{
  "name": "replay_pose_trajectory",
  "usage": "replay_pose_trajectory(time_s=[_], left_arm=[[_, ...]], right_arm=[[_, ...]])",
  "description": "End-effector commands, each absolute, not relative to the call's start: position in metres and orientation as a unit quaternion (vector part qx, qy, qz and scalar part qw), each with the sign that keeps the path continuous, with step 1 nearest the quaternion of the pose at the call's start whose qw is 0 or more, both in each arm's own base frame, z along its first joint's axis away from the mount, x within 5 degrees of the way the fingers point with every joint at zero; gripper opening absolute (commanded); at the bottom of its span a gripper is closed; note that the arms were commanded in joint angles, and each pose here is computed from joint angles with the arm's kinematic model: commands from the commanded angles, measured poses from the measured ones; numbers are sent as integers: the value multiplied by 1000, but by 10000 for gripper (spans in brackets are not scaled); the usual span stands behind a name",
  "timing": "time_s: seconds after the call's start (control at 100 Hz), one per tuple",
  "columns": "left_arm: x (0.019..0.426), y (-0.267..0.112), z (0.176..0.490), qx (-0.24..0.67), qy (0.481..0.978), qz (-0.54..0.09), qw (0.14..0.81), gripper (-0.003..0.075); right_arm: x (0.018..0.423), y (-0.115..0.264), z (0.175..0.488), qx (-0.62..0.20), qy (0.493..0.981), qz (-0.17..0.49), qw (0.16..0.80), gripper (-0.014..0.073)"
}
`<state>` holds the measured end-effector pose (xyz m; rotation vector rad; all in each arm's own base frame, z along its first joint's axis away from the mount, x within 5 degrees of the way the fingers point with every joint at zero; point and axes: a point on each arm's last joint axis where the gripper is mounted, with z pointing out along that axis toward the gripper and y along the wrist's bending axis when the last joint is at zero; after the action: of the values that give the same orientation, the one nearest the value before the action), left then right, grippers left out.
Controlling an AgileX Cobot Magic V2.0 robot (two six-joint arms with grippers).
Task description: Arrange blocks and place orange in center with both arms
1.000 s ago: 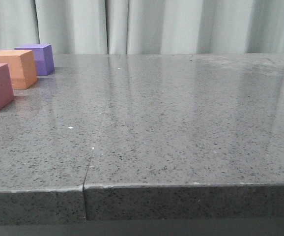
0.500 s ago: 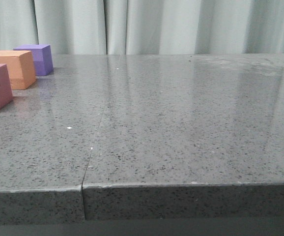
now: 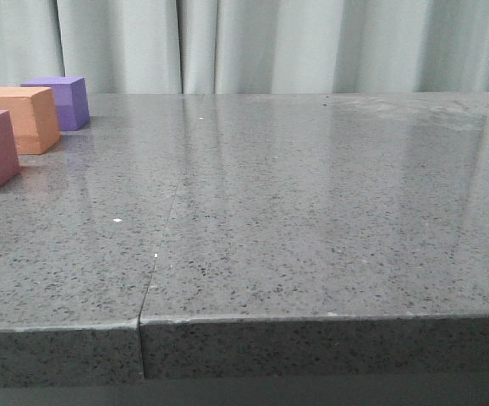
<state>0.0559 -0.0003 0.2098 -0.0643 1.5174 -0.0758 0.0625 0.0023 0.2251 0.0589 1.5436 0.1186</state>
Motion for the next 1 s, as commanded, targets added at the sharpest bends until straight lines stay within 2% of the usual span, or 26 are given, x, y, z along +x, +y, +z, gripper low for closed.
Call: replay_pose_trajectory(time_s=[0.0,0.12,0.99], left_arm=[[55,0,206,-31,661,-36,749,-20],[55,0,206,-31,661,-36,749,-20],[55,0,206,-31,661,-36,749,-20]], right_arm=[[59,1,228,38,648,54,758,57],[56,0,213,46,662,58,746,57],[54,0,212,45,663,55,745,57]])
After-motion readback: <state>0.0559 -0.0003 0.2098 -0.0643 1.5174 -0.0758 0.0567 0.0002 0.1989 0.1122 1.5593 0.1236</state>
